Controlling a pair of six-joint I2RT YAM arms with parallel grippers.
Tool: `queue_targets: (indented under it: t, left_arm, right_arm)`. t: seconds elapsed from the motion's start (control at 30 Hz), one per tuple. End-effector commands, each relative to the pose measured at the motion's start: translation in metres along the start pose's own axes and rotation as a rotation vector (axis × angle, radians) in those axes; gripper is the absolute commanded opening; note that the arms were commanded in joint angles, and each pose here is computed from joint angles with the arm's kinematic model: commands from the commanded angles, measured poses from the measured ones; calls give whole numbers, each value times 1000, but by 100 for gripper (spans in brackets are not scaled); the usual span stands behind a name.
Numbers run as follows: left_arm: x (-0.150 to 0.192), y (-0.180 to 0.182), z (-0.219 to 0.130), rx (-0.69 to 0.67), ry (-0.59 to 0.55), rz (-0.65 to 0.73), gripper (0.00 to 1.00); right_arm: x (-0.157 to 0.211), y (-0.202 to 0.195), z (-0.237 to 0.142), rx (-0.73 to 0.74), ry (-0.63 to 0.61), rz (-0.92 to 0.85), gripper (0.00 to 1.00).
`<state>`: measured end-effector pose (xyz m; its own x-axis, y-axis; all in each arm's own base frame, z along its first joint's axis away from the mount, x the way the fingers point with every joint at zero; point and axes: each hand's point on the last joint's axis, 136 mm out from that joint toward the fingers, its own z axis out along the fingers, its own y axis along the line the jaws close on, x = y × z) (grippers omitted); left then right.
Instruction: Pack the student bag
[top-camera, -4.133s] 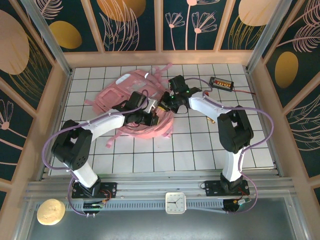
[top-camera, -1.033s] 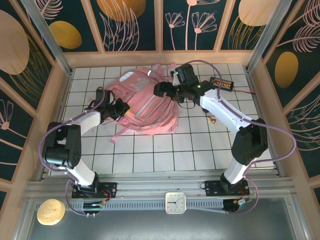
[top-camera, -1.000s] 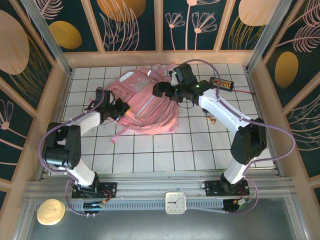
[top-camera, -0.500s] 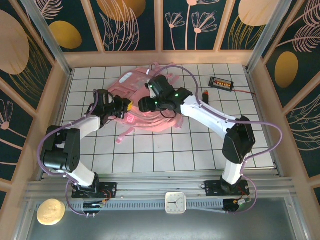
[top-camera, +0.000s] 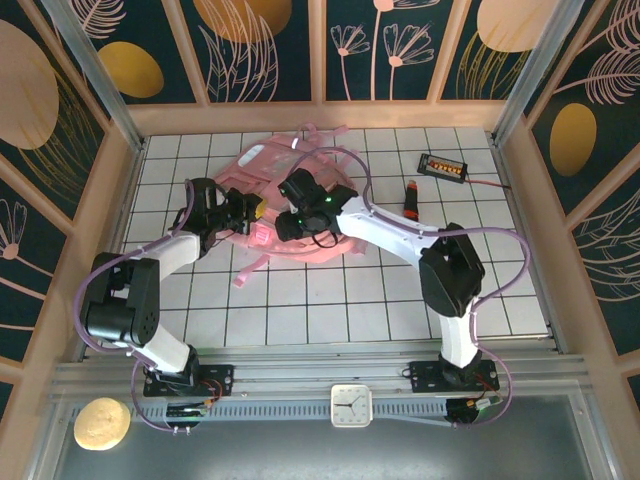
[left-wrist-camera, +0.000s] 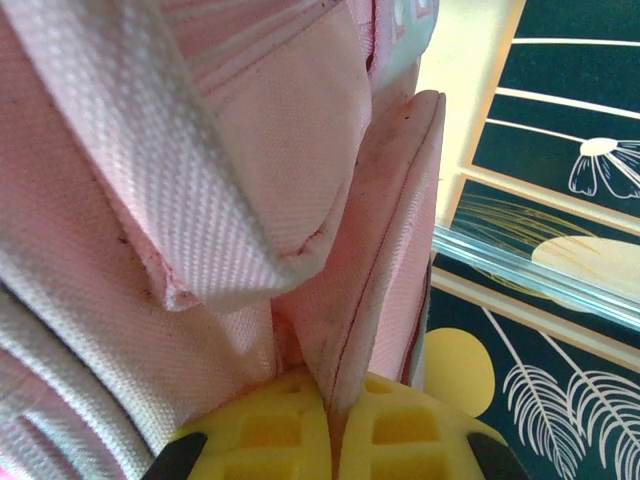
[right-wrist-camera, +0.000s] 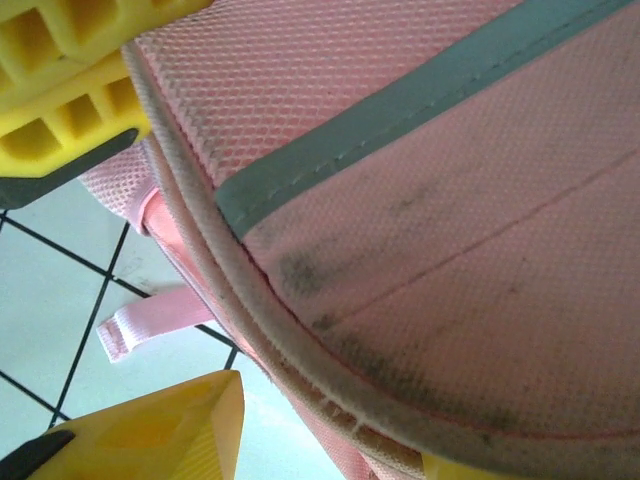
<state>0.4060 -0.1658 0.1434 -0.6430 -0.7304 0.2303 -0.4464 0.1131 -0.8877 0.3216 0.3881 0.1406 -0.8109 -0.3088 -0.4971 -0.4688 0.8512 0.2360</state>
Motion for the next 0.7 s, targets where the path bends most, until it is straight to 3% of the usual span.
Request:
queue_targets:
  t: [0.0,0.13,0.4,0.67]
  left_arm:
    - [20,-64,-19,201,56,69,0]
    - [24,-63,-18,196,63,72,0]
    - [34,-63,-10,187,93,82,0]
    - [36,-60,-10,182,101,81,0]
  right_arm:
    - [-14,-10,0,83,-33,-4,49]
    - [-21,-10,4,93,-47,3,49]
    - [-31,-11,9,120,-56,11,36]
    - [-36,-16,6,142,-73,11,3]
